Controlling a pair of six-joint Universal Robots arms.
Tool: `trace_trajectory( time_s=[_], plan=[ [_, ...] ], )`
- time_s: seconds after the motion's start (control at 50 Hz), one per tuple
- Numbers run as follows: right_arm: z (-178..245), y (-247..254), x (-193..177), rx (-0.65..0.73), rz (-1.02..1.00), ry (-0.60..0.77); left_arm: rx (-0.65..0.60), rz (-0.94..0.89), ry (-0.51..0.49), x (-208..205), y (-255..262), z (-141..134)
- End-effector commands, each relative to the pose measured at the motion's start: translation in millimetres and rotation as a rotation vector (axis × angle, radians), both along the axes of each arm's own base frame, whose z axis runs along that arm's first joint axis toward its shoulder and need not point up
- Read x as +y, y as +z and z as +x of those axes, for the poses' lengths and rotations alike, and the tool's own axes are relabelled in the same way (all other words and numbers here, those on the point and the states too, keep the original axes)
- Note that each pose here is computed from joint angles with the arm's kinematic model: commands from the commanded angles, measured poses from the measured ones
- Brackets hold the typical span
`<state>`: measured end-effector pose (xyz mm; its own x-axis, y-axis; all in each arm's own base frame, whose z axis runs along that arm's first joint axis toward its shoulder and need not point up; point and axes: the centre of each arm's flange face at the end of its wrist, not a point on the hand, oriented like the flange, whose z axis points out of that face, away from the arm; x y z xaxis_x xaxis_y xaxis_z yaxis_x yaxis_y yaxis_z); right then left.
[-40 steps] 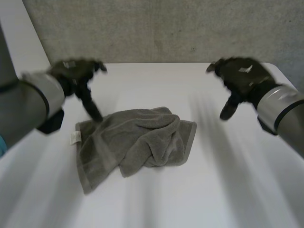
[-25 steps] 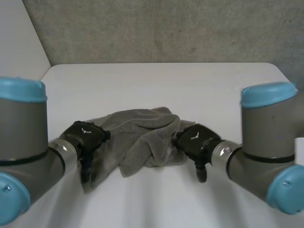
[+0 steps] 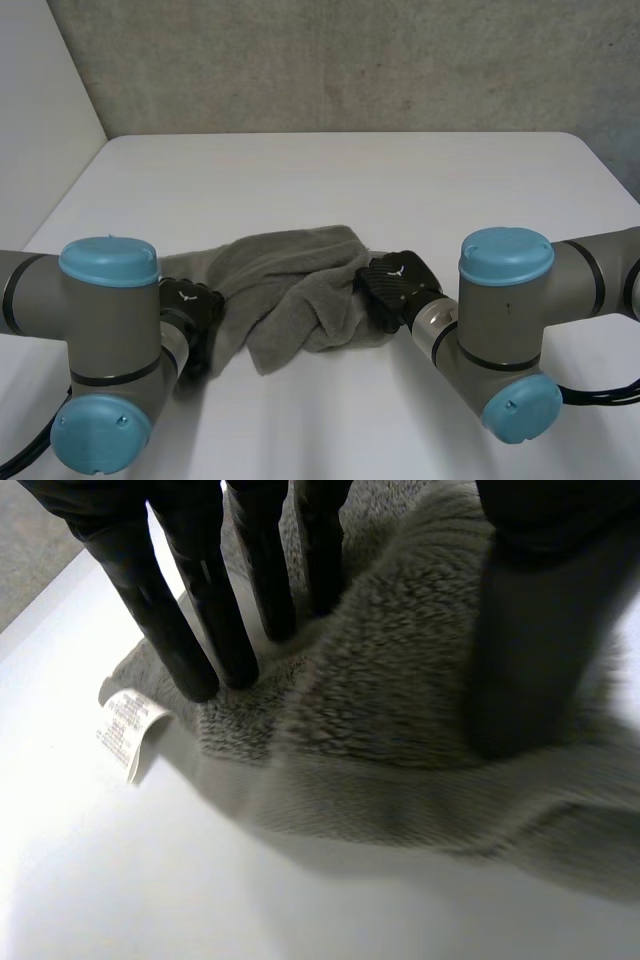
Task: Fold the towel.
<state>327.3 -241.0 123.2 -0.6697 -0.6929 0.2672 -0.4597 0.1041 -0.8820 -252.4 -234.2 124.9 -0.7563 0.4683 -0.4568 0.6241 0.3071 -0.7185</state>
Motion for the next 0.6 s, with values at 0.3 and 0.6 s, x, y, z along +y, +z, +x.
trace_trajectory(
  time_s=[0.3,0.6],
  plan=[
    [-18.2,77.9,0.8,-0.109,-0.055,-0.029,0.434,-0.294,0.008,27.2,146.8,-5.3],
    [-18.5,66.7,17.4,-0.020,0.077,0.028,0.578,-0.223,0.204,-45.3,130.5,35.3]
  ],
)
